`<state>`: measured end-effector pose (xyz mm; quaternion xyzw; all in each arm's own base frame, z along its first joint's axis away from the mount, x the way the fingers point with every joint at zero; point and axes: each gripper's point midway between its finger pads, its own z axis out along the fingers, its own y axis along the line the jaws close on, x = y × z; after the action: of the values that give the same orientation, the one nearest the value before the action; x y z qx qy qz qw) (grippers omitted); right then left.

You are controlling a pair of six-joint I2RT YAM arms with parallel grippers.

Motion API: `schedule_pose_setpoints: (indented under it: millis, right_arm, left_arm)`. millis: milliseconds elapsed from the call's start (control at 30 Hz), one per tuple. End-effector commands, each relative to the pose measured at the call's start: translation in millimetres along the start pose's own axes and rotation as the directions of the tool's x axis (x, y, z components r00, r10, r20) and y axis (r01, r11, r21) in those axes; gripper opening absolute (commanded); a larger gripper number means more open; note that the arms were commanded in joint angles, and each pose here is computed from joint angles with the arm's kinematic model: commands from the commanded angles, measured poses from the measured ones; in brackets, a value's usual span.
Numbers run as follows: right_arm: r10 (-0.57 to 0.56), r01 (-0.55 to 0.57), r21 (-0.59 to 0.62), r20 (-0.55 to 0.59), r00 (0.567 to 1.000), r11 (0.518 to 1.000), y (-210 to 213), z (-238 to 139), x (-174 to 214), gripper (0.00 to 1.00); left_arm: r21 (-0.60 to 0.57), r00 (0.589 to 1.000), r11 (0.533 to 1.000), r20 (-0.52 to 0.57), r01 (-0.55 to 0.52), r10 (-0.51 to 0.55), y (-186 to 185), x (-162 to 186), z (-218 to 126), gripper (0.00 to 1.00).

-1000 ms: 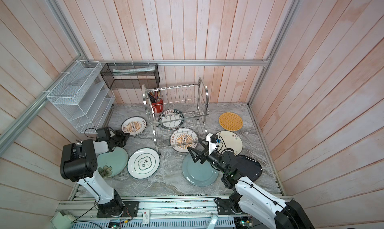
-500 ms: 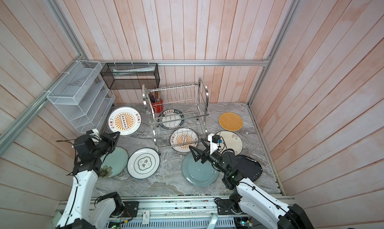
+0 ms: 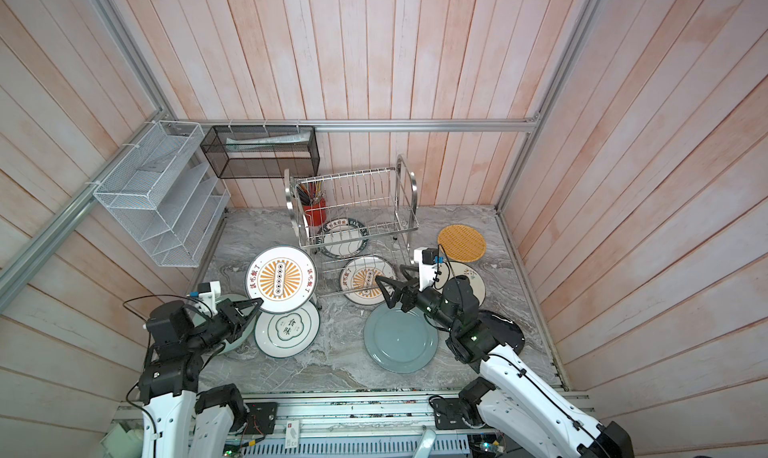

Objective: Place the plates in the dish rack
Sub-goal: 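Lift the sunburst plate upright with left gripper while right gripper grasps its rim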

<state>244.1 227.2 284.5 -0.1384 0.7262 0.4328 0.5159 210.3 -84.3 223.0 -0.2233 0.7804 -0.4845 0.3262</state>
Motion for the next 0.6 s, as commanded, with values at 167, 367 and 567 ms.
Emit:
schedule_pose_setpoints:
  millis: [167, 367, 567]
  right_arm:
    - [0.108, -0.125, -0.109, -0.15, 0.983, 0.986, 27, 7, 26, 0.98]
    - [0.123, -0.152, -0.135, -0.201, 0.972, 0.979, 35, 20, 38, 0.96]
    - [0.205, -0.219, -0.056, -0.189, 0.96, 0.974, 22, 23, 45, 0.85]
  left_arm:
    - [0.118, 0.992, 0.992, -0.113, -0.041, 0.054, -19, 35, 23, 0.0]
    - [0.153, 0.978, 0.986, -0.183, -0.069, 0.097, -37, 59, 54, 0.0]
    - [0.189, 0.968, 0.977, -0.211, -0.098, 0.138, -53, 72, 78, 0.0]
